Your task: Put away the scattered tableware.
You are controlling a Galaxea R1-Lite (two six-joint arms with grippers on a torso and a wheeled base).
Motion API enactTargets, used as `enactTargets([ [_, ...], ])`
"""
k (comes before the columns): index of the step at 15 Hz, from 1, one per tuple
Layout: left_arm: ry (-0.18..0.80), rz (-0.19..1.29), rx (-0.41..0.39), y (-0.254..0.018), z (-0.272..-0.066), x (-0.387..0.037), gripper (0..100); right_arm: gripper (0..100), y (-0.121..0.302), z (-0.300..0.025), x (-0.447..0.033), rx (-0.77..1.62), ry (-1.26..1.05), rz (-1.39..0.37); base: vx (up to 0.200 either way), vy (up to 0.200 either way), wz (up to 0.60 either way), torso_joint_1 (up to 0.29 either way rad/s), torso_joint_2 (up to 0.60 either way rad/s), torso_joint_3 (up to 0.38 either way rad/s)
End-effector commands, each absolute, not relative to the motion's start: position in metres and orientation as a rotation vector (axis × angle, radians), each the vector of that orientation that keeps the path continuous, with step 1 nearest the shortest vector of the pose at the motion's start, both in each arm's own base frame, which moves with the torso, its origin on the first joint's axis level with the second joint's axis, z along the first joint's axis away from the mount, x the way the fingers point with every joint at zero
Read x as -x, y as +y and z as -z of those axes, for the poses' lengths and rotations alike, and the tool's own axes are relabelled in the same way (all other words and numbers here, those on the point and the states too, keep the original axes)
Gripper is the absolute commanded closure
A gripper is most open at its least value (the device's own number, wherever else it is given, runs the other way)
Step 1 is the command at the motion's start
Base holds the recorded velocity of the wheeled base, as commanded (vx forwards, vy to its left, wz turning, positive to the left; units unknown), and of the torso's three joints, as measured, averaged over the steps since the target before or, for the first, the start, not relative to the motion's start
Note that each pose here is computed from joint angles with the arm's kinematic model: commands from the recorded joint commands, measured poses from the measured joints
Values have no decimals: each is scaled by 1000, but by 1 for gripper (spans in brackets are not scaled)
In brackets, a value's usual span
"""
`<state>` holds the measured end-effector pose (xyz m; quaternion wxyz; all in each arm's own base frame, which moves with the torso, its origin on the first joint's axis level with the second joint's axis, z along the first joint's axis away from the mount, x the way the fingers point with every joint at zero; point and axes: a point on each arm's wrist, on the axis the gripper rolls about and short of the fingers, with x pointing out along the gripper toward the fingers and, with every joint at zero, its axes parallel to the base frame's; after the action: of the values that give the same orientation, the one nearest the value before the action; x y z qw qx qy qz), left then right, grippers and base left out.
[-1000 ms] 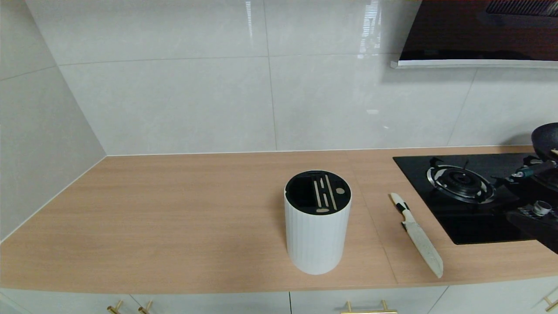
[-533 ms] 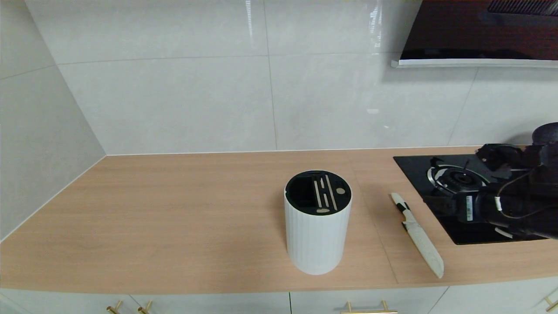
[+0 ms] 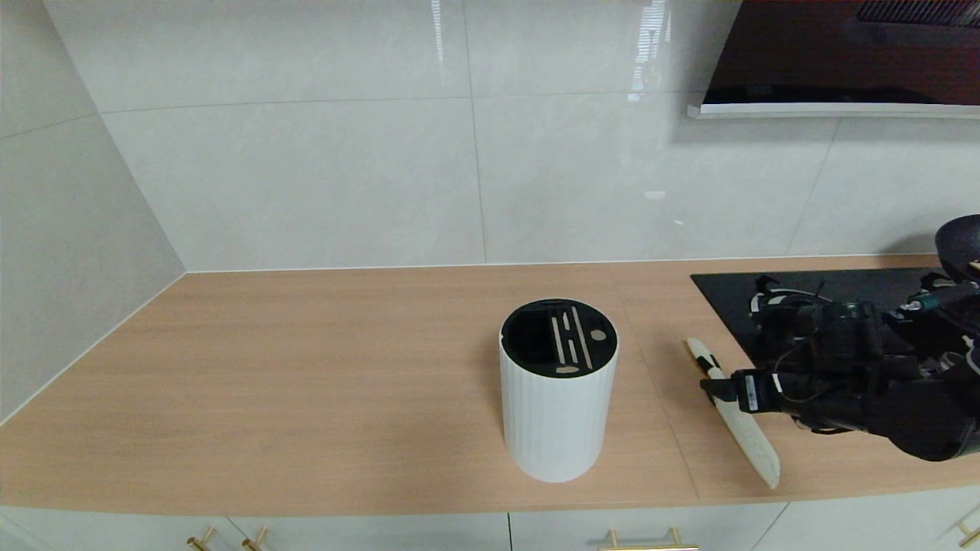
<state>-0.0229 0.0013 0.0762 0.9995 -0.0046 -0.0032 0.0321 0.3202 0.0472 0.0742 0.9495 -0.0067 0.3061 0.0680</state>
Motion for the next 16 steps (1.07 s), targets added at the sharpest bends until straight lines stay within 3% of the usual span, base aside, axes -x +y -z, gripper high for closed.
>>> enactTargets([
  [1, -5, -64, 9, 1, -76, 23, 0, 0, 48, -50, -326, 30, 681, -119, 0, 0, 0, 0, 0, 0],
  [7, -5, -64, 9, 1, -76, 23, 0, 0, 48, -24, -338, 55, 683, -79, 0, 0, 0, 0, 0, 0],
  [16, -5, -66, 9, 1, -76, 23, 0, 0, 40, -16, -352, 47, 640, -37, 0, 0, 0, 0, 0, 0],
])
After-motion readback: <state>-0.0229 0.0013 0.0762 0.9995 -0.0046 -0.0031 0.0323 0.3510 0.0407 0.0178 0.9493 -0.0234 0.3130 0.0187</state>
